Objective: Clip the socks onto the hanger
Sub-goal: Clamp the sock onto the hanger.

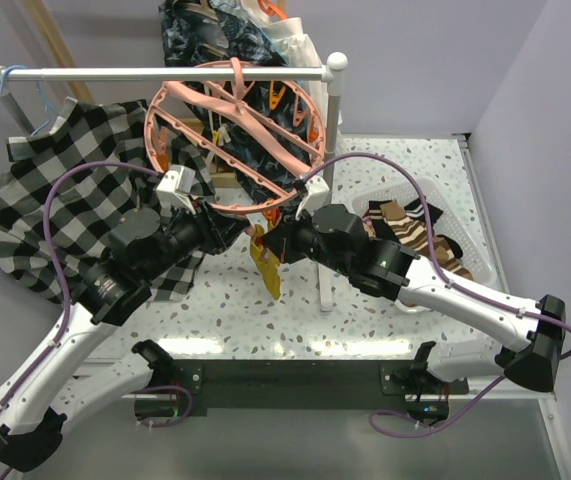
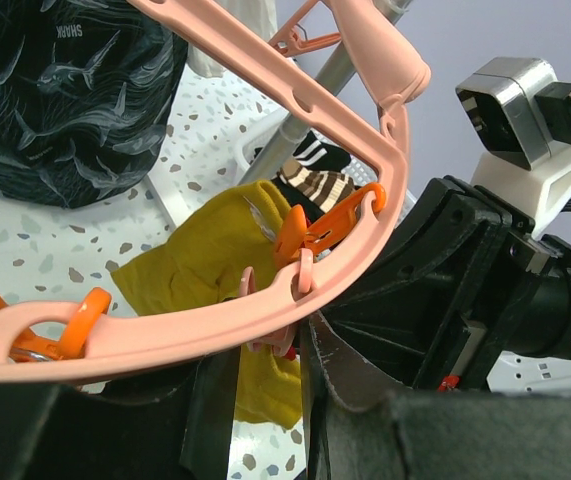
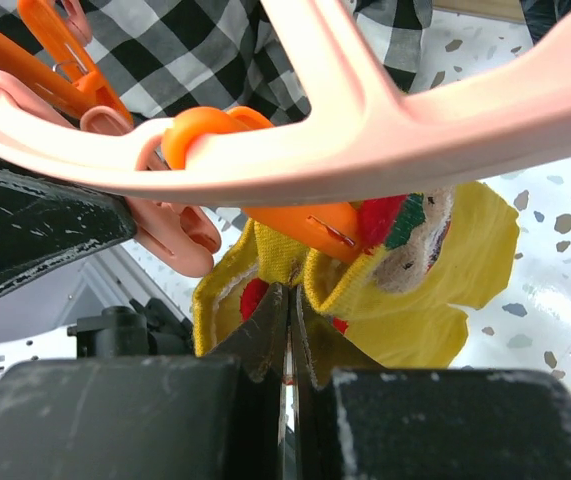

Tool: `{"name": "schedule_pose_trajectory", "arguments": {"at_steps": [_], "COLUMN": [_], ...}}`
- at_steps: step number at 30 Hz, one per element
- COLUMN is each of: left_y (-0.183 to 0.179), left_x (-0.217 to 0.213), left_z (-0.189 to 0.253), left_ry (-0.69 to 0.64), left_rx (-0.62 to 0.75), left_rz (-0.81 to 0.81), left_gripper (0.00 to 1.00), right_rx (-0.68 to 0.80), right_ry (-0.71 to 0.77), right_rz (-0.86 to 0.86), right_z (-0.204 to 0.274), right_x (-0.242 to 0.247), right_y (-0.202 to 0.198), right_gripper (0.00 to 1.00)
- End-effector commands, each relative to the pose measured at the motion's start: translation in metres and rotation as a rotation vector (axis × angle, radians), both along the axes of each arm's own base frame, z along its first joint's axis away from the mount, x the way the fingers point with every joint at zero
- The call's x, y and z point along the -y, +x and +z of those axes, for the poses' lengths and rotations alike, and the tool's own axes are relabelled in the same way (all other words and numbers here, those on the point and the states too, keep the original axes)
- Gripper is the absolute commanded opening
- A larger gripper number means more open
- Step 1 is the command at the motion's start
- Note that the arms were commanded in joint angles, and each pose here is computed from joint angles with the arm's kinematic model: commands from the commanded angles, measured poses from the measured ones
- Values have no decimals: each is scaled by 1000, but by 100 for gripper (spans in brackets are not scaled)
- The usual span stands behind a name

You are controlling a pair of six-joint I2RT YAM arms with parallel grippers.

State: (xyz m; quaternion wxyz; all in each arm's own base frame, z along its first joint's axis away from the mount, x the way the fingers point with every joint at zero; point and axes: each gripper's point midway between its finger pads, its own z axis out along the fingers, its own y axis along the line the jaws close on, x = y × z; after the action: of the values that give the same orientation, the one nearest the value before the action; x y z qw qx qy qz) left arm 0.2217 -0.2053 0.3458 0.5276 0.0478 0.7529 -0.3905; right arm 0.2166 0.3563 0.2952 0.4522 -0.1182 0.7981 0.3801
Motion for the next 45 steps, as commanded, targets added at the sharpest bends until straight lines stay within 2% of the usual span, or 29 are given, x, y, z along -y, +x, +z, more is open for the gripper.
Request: {"name": "schedule_pose_trajectory", "arguments": {"at_steps": [1, 29, 32, 38, 39, 41, 42, 45], "left_y": [4, 4, 3, -1, -2, -4, -5, -8], "left_x": [0, -1, -2, -7, -8, -10, -10, -15], "left_z": [12, 8, 12, 18, 18, 20, 21, 27], "left_ry": [-29, -31, -36, -49, -51, -54, -55, -60], "left_rx": [33, 27, 33, 48, 48, 50, 51, 59], "left_rz": [15, 19, 20, 31, 33, 36, 37, 48], "left_gripper": [0, 0, 7, 34, 41, 47, 52, 61], "right_rx": [71, 84, 82, 103, 106, 108, 111, 115], "right_ry": [121, 189, 193, 205, 204, 204, 204, 195], "right_rz": [-42, -12, -13, -21, -21, -17, -20, -30], "right_z": [49, 72, 71, 77, 77, 77, 77, 75], "right_x": [0, -12, -12, -9, -8, -8, -7, -3], "right_y": [6, 5, 6, 6, 6, 5, 5, 5], "right_gripper": [0, 0, 0, 0, 0, 9, 19, 36]}}
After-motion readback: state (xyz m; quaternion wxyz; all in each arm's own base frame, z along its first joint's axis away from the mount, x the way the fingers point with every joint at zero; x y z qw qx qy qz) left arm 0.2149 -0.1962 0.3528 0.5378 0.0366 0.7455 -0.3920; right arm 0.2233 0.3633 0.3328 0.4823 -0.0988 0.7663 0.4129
